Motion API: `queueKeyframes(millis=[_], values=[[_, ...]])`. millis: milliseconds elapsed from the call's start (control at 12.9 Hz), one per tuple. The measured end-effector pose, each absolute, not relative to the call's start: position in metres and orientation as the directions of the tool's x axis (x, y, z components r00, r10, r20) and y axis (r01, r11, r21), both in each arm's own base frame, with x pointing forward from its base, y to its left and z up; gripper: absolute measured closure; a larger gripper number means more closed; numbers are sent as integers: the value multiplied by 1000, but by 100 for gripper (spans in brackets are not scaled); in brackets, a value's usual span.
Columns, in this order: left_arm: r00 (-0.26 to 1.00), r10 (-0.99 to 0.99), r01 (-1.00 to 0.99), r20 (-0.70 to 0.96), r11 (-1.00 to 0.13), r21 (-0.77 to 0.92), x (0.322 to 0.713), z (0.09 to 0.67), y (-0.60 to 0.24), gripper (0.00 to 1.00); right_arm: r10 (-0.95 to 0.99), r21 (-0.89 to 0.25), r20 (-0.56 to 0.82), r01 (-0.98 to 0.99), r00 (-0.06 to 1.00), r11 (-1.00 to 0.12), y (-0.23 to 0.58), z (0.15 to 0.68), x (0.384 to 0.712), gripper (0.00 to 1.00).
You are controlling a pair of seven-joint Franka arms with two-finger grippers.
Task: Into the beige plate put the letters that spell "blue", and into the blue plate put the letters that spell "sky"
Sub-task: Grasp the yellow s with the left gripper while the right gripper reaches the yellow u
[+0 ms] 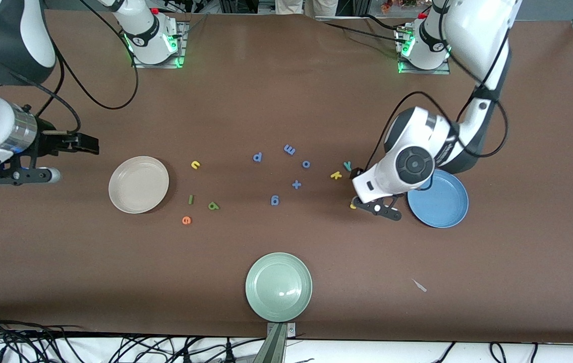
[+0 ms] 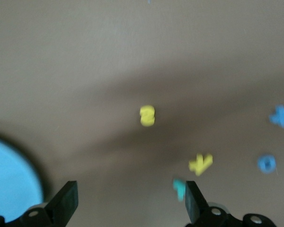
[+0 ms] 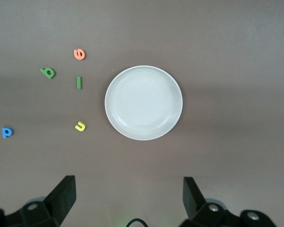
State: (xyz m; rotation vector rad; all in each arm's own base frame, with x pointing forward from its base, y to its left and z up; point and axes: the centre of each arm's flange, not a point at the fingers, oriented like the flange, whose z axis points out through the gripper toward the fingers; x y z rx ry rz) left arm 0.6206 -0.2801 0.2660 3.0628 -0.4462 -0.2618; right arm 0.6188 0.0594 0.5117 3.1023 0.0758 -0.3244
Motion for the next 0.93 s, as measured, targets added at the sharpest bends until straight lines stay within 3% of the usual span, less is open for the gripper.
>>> queueKeyframes(millis=[311, 621, 854, 932], values=[[972, -206, -207, -116, -978, 10, 619, 214, -301, 0, 73, 7, -240, 77, 968, -997, 76, 489, 624, 0], [986, -134, -137, -99, -990, -20, 610, 180, -320, 0, 87, 7, -200, 90, 976, -996, 142, 446, 636, 0], [986, -124, -128, -109, -991, -30, 608, 168, -319, 15, 30, 22, -189, 34, 982, -999, 179, 398, 638, 0], [985, -139, -144, -98, -989, -45, 610, 169, -318, 30, 3, 23, -175, 7, 985, -1000, 186, 381, 635, 0]])
